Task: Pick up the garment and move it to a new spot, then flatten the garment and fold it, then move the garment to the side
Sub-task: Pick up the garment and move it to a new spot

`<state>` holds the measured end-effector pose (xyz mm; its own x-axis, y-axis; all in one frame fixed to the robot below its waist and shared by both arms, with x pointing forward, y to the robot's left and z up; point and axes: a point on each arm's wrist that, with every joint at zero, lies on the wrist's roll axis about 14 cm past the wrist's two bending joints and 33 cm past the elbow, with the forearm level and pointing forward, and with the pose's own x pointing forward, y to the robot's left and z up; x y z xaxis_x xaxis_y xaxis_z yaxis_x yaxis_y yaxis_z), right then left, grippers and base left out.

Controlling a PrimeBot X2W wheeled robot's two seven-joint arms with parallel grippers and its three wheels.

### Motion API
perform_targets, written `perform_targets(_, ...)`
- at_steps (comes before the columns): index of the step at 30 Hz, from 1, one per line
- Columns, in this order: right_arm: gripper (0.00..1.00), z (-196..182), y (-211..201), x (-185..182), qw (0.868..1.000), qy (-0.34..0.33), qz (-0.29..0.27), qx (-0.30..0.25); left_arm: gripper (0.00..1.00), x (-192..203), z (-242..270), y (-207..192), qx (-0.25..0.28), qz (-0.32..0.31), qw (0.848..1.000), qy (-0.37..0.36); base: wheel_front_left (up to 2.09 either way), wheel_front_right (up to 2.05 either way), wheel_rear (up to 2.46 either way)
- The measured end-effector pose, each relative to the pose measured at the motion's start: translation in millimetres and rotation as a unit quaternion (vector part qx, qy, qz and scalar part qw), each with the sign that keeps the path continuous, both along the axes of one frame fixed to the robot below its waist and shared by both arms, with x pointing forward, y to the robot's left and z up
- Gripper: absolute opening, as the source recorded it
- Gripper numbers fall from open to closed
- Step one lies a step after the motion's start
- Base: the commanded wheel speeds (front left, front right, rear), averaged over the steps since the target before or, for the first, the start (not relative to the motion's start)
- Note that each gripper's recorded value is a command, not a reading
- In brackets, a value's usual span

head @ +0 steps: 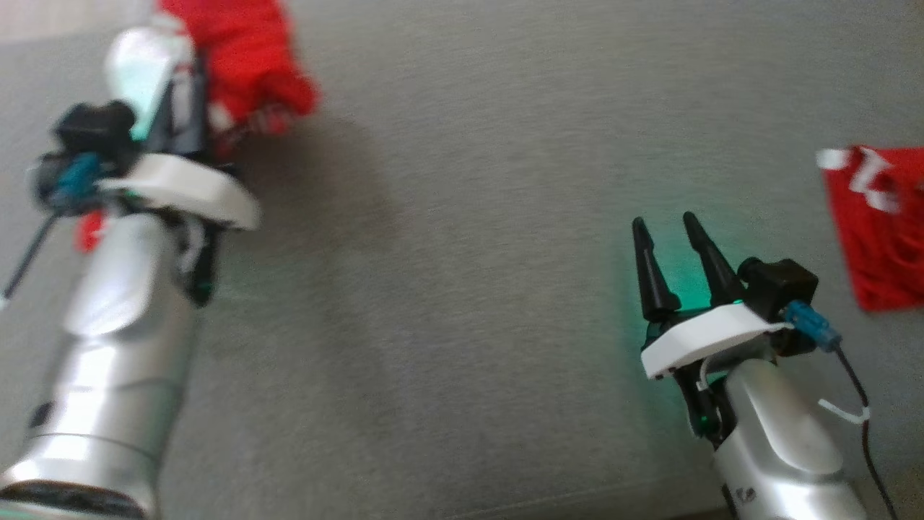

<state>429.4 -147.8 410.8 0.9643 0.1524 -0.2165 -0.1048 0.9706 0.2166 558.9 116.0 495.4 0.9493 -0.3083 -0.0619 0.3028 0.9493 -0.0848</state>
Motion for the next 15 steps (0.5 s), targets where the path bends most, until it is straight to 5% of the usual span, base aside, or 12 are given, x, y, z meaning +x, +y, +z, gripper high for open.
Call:
perform_targets(9,1.0,18.4,-44.0,-36.9,0.998,-0.014,-0.059,-0.01,0.0,-53.6,22.1,-190.5,-0.077,-0.219,0.972,-0.02,0.0,0.0,0.0)
perform_targets(15,1.0,28.4,-67.9,-58.1,0.995,-0.022,-0.096,-0.011,0.0,-109.8,-24.6,-243.1,-0.097,-0.286,0.951,0.06,0.0,0.0,0.0)
